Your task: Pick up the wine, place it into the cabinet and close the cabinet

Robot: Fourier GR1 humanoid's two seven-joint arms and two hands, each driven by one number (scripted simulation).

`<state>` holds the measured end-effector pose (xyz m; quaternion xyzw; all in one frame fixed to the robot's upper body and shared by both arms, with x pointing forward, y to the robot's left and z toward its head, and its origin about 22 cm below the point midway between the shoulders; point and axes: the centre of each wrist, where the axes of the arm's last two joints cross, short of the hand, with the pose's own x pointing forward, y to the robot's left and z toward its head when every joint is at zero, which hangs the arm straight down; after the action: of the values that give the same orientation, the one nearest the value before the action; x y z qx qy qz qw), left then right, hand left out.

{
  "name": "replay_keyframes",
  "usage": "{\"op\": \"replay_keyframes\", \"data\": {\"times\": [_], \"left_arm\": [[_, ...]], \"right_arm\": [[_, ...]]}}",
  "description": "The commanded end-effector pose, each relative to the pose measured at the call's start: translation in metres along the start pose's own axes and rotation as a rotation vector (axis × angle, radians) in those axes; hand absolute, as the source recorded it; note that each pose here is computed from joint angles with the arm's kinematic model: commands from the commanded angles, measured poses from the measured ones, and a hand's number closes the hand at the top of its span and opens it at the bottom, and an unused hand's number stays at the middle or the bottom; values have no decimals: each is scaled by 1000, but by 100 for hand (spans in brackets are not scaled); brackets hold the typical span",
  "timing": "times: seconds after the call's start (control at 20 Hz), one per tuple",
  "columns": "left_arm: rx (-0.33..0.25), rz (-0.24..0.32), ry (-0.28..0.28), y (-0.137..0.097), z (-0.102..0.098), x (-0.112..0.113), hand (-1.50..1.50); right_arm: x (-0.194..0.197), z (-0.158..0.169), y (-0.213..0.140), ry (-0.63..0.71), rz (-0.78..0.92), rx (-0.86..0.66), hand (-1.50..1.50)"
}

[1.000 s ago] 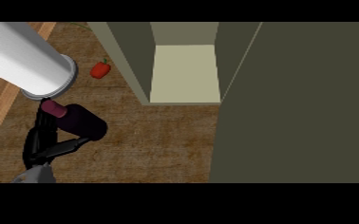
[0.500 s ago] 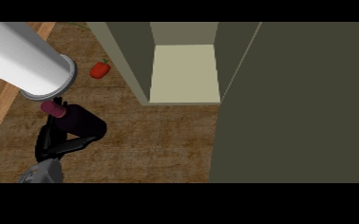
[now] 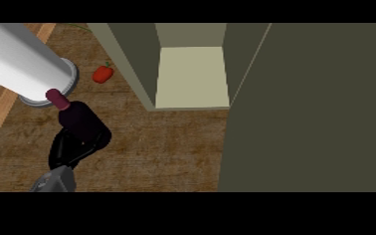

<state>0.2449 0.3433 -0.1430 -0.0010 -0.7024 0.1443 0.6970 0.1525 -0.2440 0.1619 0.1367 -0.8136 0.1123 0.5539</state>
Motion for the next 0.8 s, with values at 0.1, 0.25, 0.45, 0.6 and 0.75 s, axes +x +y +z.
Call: {"op": "replay_keyframes", "data": {"times": [0.1,0.25,0.45,0.6,0.75], "left_arm": [[-47,-66,-12,-8,13,-17,150],[-32,-52,-54,-16,3,-14,150],[-23,-50,-79,-2,26,-23,150],[-14,-55,-92,-9,40,-32,150],[-50,14,-124,-24,42,-38,150]], "right_arm": [[18,14,19,-47,-20,12,-150],[29,2,6,-41,-17,15,-150],[37,3,12,-47,-15,-2,-150],[29,19,3,-39,7,2,-150],[15,2,5,-26,4,-3,-150]]}}
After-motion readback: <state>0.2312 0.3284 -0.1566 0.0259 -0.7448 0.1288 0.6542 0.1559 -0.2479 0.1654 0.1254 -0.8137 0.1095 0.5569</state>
